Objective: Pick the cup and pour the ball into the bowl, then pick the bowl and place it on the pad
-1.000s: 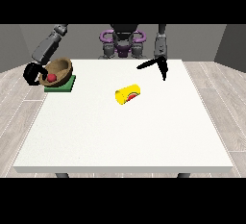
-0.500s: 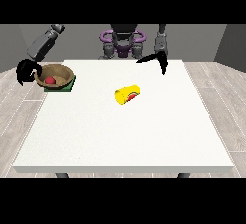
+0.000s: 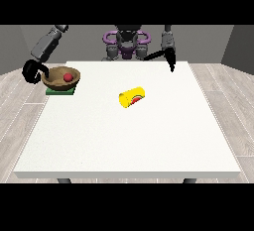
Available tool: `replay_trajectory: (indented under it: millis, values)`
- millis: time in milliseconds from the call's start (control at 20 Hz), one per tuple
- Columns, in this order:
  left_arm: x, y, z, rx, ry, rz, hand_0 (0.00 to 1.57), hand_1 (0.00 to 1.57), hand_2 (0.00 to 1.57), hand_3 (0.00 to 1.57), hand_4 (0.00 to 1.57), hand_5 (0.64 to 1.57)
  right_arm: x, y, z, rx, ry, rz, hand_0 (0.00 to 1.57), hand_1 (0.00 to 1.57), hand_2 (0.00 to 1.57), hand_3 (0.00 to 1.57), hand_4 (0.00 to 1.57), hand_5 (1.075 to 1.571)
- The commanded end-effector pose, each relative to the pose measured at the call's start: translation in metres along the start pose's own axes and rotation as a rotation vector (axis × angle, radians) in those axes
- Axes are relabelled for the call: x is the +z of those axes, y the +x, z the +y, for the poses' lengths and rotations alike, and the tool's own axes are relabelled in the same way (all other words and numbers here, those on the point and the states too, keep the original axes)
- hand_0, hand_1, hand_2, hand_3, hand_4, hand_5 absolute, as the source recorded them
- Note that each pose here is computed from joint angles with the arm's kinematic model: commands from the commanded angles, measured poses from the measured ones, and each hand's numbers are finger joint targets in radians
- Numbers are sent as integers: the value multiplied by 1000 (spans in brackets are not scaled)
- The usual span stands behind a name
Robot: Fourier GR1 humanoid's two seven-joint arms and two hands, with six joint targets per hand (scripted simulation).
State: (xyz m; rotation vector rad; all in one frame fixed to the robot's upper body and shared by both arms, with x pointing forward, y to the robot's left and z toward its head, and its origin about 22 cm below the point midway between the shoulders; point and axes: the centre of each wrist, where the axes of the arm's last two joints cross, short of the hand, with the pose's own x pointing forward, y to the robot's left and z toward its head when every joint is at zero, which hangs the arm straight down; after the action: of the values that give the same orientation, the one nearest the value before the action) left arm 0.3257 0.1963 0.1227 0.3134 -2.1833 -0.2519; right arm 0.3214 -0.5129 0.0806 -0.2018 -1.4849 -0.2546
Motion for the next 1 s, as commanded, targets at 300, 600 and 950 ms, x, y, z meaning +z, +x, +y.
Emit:
replay_trajectory:
  millis: [300,600,950]
  values:
    - [-10,27,12,-5,40,-119,0,0,0,0,0,1565,10,58,-42,144,-159,-37,751,751,473,739,0,1514]
    - [-3,25,19,3,61,-85,0,0,0,0,0,1565,10,48,-38,187,-161,-43,0,0,379,223,0,1478]
    - [16,16,12,7,42,-6,0,0,0,0,0,1569,21,92,-65,172,-125,-14,0,0,256,213,0,1504]
